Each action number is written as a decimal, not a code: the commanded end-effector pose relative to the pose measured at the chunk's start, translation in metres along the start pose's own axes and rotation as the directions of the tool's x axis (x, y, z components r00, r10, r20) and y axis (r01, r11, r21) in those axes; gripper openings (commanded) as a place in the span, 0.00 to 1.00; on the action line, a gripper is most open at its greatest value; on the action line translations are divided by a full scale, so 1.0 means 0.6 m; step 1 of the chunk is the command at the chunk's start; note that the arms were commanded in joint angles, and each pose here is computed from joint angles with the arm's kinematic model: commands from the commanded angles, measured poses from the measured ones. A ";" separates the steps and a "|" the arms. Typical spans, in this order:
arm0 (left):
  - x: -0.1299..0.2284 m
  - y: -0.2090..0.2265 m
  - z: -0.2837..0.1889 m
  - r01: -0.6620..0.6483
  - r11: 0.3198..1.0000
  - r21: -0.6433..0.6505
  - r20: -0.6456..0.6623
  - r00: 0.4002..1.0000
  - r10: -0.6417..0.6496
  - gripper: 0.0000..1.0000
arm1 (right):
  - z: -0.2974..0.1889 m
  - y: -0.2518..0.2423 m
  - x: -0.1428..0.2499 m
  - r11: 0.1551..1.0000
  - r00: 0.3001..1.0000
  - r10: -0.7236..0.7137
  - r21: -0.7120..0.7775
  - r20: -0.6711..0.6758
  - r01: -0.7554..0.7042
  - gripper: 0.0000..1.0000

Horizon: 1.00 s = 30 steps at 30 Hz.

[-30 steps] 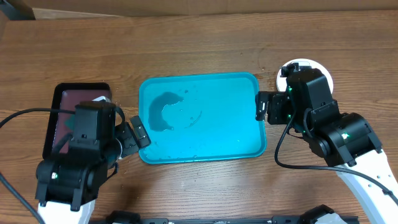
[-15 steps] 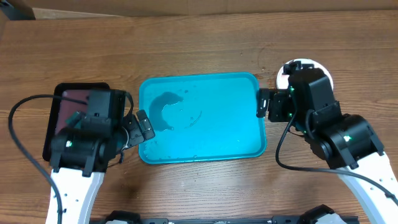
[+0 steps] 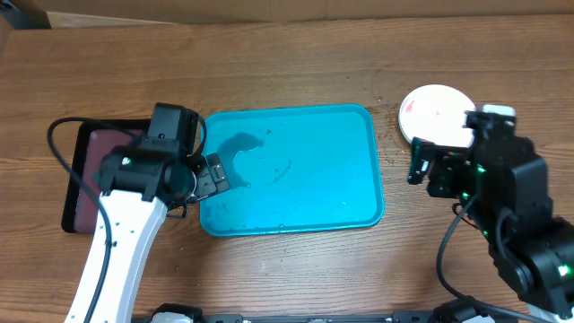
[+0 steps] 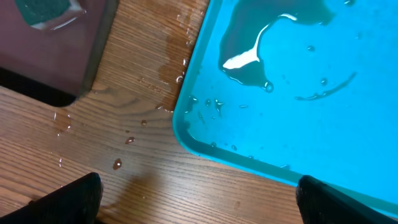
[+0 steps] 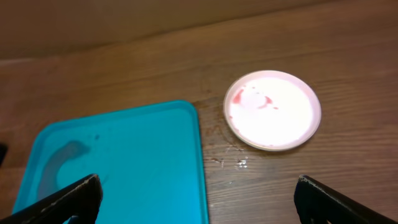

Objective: Clean dirty plates on tray and stack at the side

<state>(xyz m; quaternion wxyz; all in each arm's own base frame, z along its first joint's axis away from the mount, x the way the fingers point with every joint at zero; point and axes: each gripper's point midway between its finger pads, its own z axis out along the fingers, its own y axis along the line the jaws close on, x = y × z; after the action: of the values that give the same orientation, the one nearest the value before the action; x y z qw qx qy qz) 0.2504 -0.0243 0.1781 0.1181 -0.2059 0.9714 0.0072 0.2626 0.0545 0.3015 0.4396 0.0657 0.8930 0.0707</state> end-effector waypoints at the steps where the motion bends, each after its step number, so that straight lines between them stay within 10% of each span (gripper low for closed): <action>1: -0.001 0.000 0.017 0.003 0.999 -0.034 -0.026 1.000 -0.004 1.00 | 0.005 -0.022 0.015 0.999 0.999 0.045 -0.010 0.026 -0.044 1.00; 16: 0.006 -0.003 0.081 -0.023 0.993 -0.119 -0.158 0.987 0.004 1.00 | 0.029 -0.054 0.060 0.987 0.861 0.073 -0.159 0.503 0.010 1.00; 30: 0.006 -0.005 0.094 -0.028 0.991 -0.132 -0.178 0.984 0.004 1.00 | 0.053 -0.094 0.108 0.985 0.757 0.097 -0.170 0.646 0.018 1.00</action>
<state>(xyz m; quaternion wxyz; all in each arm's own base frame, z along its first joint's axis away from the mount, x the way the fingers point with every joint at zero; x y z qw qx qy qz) 0.2603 -0.0253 0.1226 0.0147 -0.2015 0.9781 0.0492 0.2464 0.0121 0.2271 0.7203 0.0763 0.6785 0.1226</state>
